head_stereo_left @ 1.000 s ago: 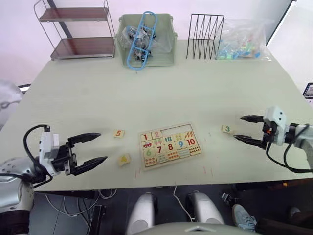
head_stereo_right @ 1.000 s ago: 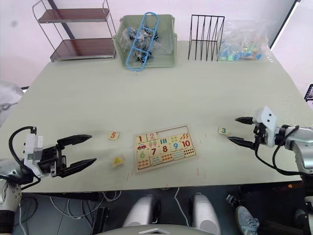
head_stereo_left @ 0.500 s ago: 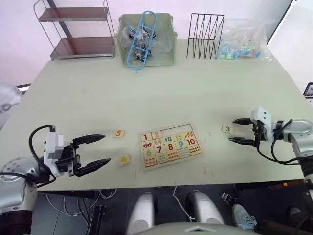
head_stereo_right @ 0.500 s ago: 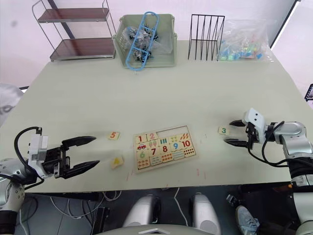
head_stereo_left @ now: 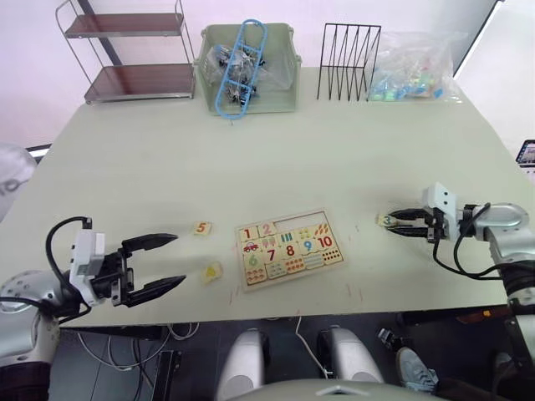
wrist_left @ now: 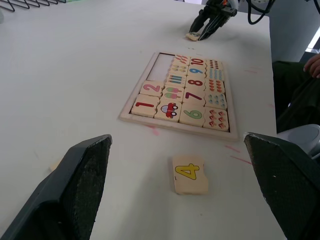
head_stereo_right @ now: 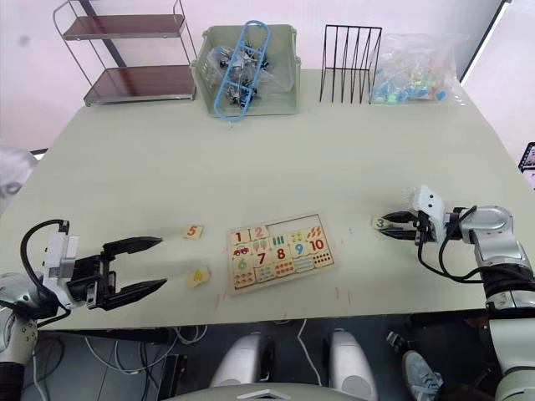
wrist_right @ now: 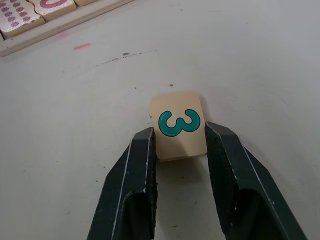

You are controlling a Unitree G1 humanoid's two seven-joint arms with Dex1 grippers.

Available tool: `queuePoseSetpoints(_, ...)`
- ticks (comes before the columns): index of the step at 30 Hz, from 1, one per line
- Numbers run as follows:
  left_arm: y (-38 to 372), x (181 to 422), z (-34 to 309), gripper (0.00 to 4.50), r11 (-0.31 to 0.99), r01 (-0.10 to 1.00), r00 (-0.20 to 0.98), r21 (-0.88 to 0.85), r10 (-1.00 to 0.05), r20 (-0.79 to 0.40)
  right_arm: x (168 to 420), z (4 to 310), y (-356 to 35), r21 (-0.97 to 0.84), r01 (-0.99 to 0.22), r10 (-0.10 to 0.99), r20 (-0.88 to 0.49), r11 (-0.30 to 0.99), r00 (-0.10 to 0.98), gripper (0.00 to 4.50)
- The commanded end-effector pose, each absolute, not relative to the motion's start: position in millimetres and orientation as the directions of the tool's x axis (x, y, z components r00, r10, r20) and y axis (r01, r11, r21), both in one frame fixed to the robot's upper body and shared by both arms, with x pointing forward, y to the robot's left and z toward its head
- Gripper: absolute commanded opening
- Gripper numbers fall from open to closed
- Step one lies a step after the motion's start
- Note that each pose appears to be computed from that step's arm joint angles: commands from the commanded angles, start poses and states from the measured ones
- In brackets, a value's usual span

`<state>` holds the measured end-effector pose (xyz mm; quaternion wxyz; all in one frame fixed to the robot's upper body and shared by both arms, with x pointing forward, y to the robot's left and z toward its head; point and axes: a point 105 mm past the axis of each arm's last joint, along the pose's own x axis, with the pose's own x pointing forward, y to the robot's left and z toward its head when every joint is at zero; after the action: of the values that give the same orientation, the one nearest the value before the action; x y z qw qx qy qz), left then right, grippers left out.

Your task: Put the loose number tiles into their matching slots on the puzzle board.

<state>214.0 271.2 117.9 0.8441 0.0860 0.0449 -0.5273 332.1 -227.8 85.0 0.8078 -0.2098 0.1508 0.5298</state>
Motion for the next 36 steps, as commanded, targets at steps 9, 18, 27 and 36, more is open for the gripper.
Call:
queuePoseSetpoints(9, 279, 208, 124, 4.5, 0.438, 0.888, 0.456, 0.136, -0.876, -0.156, 331, 104, -229, -0.228, -0.913, 0.799, -0.443, 0.338, 0.406, 0.85)
queuePoseSetpoints(18, 281, 203, 125, 4.5, 0.394, 0.908, 0.413, 0.142, -0.899, -0.147, 316, 134, -200, -0.227, -0.942, 0.823, -0.464, 0.247, 0.328, 0.85)
queuePoseSetpoints(27, 273, 196, 128, 4.5, 0.326, 0.936, 0.345, 0.13, -0.925, -0.158, 320, 163, -166, -0.28, -0.938, 0.807, -0.494, 0.205, 0.324, 0.85)
queuePoseSetpoints(36, 266, 193, 132, 4.5, 0.306, 0.941, 0.325, 0.141, -0.935, -0.143, 323, 170, -136, -0.273, -0.957, 0.795, -0.557, 0.1, 0.241, 0.85)
